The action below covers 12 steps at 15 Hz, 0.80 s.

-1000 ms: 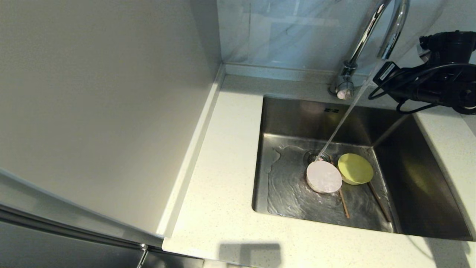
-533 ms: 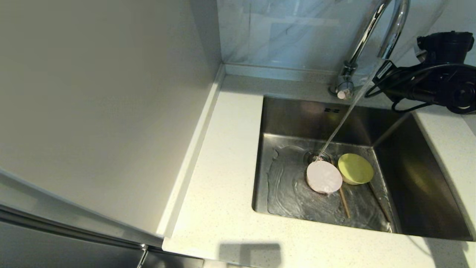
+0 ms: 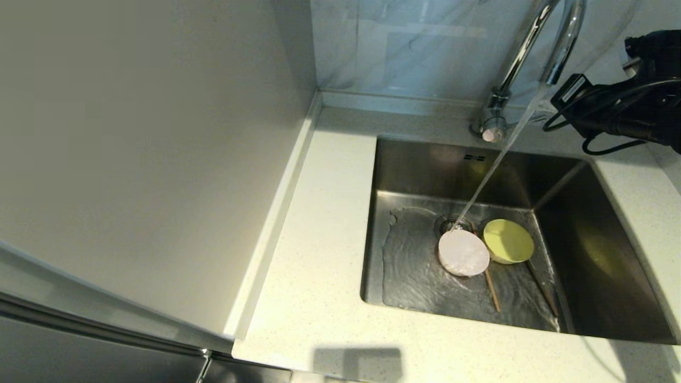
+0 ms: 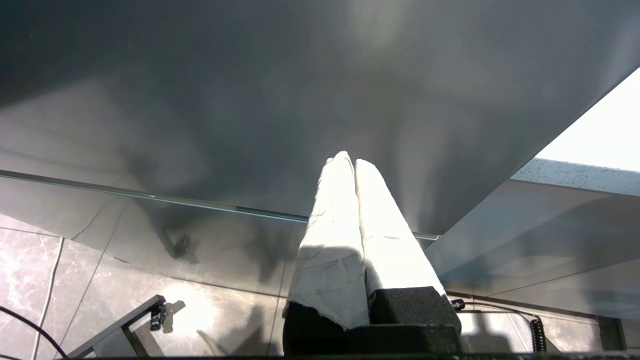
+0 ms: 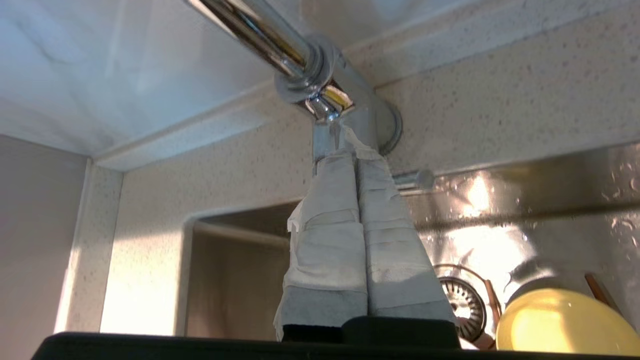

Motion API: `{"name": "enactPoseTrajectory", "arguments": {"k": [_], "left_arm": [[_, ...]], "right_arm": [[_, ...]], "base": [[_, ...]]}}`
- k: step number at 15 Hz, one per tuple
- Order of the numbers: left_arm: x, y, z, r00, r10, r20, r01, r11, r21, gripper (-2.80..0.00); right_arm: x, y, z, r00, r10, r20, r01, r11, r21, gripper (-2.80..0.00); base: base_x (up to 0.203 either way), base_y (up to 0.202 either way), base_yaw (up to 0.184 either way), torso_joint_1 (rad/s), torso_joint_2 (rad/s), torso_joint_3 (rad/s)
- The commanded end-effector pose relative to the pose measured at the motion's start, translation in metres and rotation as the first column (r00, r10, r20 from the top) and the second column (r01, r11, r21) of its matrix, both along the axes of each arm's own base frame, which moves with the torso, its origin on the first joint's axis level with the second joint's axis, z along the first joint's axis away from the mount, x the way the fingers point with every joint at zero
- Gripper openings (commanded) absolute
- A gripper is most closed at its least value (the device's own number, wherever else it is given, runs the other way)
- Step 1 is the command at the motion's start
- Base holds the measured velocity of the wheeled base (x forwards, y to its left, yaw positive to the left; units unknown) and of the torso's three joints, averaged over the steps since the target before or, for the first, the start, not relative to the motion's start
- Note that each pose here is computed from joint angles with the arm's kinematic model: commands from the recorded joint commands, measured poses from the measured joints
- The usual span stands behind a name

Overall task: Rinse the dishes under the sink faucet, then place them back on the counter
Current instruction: Turn off the faucet

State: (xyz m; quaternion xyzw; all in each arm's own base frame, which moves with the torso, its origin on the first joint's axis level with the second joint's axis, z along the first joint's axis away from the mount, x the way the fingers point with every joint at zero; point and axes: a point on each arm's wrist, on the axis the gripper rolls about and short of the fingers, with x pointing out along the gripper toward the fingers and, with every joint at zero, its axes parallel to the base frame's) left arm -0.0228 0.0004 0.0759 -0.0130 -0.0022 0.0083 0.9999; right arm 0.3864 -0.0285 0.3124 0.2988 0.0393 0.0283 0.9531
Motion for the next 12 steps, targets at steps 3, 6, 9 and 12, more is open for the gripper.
{"name": "enactPoseTrajectory", "arguments": {"k": [3, 6, 9, 12], "left_arm": [[0.000, 0.000, 0.000, 1.000, 0.000, 0.003, 0.000, 1.000, 0.000, -2.80], [0.000, 0.000, 0.000, 1.000, 0.000, 0.003, 0.000, 1.000, 0.000, -2.80], [0.000, 0.000, 0.000, 1.000, 0.000, 0.003, 0.000, 1.000, 0.000, -2.80], [0.000, 0.000, 0.000, 1.000, 0.000, 0.003, 0.000, 1.000, 0.000, -2.80]], "right_arm": [[-0.004, -0.003, -0.003, 1.000, -0.006, -0.013, 0.006, 1.000, -0.001, -2.80], [-0.003, -0.006, -0.008, 0.999, -0.016, -0.031, 0.015, 1.000, -0.006, -2.80], [0.000, -0.007, -0.015, 0.999, -0.014, -0.053, 0.012, 1.000, -0.022, -2.80], [0.005, -0.008, -0.021, 0.998, -0.015, -0.066, 0.013, 0.999, -0.033, -2.80]], "base": [[0.000, 0.000, 0.000, 0.000, 0.00, 0.000], [0.000, 0.000, 0.000, 0.000, 0.00, 0.000], [0.000, 0.000, 0.000, 0.000, 0.00, 0.000], [0.000, 0.000, 0.000, 0.000, 0.00, 0.000]]}}
